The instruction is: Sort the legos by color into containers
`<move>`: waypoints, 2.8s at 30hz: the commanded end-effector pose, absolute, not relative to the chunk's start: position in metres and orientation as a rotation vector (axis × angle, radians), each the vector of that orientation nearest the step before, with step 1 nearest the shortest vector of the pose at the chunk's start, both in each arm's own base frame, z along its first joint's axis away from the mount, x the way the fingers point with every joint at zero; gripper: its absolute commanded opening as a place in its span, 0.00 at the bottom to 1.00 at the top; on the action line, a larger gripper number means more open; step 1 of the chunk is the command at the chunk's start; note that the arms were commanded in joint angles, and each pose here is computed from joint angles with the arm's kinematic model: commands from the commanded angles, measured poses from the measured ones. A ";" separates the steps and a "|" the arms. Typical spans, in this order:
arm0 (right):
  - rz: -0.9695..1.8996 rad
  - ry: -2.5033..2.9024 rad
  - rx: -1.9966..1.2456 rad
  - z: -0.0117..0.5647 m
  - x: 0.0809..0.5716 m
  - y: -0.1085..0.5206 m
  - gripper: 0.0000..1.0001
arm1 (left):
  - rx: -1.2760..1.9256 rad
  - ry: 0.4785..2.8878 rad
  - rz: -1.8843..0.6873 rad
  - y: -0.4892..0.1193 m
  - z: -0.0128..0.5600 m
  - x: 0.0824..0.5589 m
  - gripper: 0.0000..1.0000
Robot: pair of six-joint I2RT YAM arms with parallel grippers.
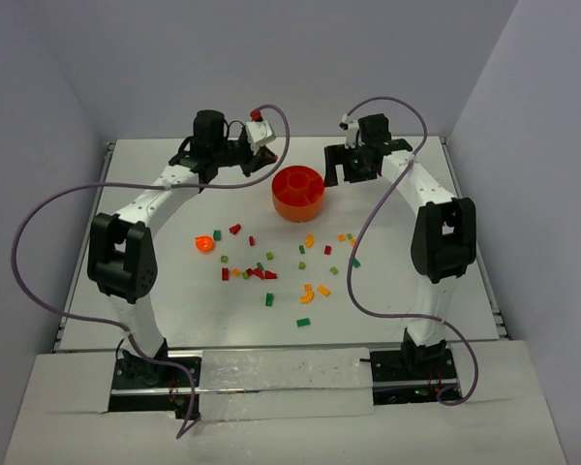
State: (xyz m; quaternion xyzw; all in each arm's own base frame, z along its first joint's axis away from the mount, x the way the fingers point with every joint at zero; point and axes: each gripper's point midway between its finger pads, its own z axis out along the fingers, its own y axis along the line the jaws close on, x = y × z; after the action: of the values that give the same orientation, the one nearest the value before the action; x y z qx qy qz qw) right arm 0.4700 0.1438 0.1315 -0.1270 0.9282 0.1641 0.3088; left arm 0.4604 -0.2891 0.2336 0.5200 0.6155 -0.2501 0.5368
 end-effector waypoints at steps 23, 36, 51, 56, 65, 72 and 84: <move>0.441 2.327 -0.252 0.190 0.481 0.113 1.00 | 1.004 1.588 -0.888 -0.371 0.198 0.475 0.00; 0.440 2.336 -0.249 0.188 0.481 0.112 1.00 | 0.996 1.649 -0.895 -0.373 0.174 0.481 0.06; 0.446 2.306 -0.257 0.202 0.477 0.113 1.00 | 1.000 1.636 -0.825 -0.360 0.205 0.484 0.45; 0.441 2.291 -0.263 0.210 0.474 0.112 1.00 | 0.901 1.616 -0.907 -0.326 0.274 0.479 0.43; 0.472 2.324 -0.292 0.196 0.462 0.117 1.00 | 0.639 2.017 -0.888 -0.182 0.230 0.434 0.43; 0.497 2.352 -0.312 0.186 0.452 0.126 1.00 | 0.324 2.203 -0.943 -0.097 0.166 0.380 0.48; 0.494 2.372 -0.357 0.181 0.439 0.128 1.00 | 0.058 2.301 -1.110 -0.069 0.101 0.360 0.52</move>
State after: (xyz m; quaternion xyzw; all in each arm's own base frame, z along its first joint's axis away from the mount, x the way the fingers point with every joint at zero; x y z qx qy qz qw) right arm 0.4487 0.1264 0.1565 -0.1208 0.9214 0.1890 0.3175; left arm 0.3509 -0.0707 0.1057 0.0376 0.8737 -0.3908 0.2872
